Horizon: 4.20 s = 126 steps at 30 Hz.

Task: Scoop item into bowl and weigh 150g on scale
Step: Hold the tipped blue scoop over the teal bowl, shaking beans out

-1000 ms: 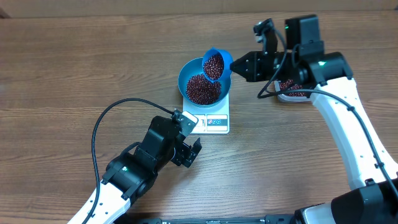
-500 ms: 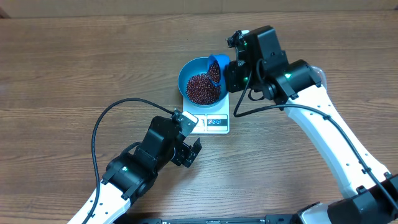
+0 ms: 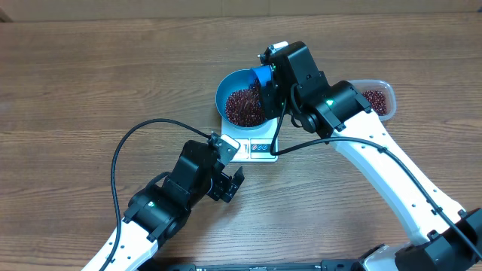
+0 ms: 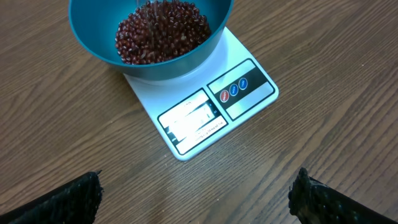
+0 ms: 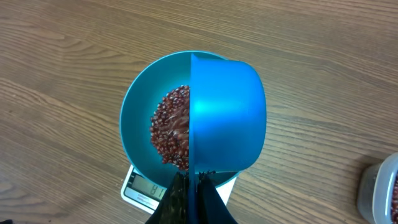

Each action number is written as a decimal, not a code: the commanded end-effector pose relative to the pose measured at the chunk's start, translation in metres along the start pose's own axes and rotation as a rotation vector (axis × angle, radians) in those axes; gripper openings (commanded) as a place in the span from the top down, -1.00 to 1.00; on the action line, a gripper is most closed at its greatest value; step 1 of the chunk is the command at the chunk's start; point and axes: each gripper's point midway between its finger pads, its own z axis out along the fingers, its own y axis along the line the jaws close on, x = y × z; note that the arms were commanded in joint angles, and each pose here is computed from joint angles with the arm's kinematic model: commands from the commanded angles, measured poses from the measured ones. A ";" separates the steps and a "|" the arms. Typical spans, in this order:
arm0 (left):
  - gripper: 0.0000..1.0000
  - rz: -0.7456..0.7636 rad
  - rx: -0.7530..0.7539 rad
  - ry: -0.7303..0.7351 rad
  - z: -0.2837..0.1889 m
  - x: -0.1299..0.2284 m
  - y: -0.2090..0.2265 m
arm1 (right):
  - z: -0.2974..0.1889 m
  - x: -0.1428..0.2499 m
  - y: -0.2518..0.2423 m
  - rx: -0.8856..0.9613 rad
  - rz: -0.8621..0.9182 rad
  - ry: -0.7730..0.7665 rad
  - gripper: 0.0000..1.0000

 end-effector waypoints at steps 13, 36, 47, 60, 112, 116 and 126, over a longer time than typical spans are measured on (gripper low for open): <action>-0.99 -0.010 0.001 -0.008 -0.002 0.000 0.001 | -0.014 -0.013 -0.002 0.015 -0.003 -0.053 0.92; -0.99 -0.010 0.001 -0.008 -0.002 0.000 0.001 | -0.014 -0.014 -0.005 0.034 -0.003 -0.057 0.92; -0.99 -0.010 0.001 -0.008 -0.002 0.000 0.001 | -0.014 -0.014 -0.001 0.044 -0.069 -0.060 0.92; -0.99 -0.010 0.001 -0.007 -0.002 0.000 0.001 | -0.017 -0.015 0.007 0.103 -0.107 -0.086 0.92; -0.99 -0.010 0.001 -0.008 -0.002 0.000 0.001 | -0.017 -0.015 0.007 0.104 -0.108 -0.083 0.92; -0.99 -0.010 0.001 -0.007 -0.002 0.000 0.001 | -0.017 -0.015 0.007 0.104 -0.108 -0.083 0.92; -0.99 -0.010 0.001 -0.008 -0.002 0.000 0.001 | -0.017 -0.016 0.004 0.122 -0.176 -0.083 0.92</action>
